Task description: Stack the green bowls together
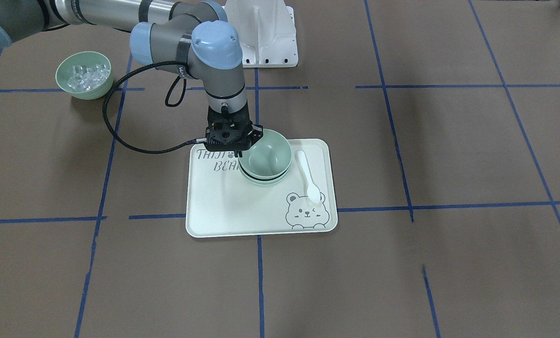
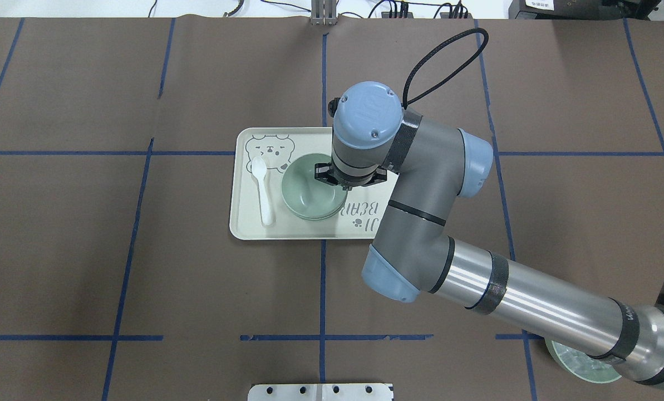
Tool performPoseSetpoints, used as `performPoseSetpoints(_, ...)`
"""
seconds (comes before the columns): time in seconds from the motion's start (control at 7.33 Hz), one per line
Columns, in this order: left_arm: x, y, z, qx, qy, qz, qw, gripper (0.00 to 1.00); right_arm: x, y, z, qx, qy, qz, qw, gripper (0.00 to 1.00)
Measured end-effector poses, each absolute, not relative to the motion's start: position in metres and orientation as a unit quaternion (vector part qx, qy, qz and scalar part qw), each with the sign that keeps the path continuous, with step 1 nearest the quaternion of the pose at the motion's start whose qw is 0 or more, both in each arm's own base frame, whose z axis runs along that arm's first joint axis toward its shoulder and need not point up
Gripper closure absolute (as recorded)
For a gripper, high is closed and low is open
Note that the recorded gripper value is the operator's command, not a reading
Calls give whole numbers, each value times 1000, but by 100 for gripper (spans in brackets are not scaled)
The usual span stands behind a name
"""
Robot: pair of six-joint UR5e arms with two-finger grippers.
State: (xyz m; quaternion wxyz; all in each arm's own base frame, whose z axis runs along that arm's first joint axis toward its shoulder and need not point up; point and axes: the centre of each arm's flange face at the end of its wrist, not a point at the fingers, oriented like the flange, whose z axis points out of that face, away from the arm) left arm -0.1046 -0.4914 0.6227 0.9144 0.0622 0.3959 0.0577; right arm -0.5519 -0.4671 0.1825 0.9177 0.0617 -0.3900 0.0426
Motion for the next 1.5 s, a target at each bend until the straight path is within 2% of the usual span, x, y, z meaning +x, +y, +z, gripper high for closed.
performPoseSetpoints(0.14, -105, -491, 622, 63, 396, 58, 914, 0, -553, -468, 184, 62, -388, 43, 918, 0)
performPoseSetpoints(0.55, -105, -491, 620, 65, 396, 59, 914, 0, -545, -476, 183, 64, -389, 46, 918, 0)
performPoseSetpoints(0.82, -105, -490, 622, 64, 396, 60, 914, 0, -481, -527, 200, 54, -396, 32, 916, 0)
performPoseSetpoints(1.23, -104, -490, 622, 63, 396, 59, 914, 0, -255, -629, 324, 76, -385, -75, 917, 0)
performPoseSetpoints(1.5, -104, -490, 622, 64, 396, 59, 914, 0, -101, -620, 437, 93, -353, -162, 917, 0)
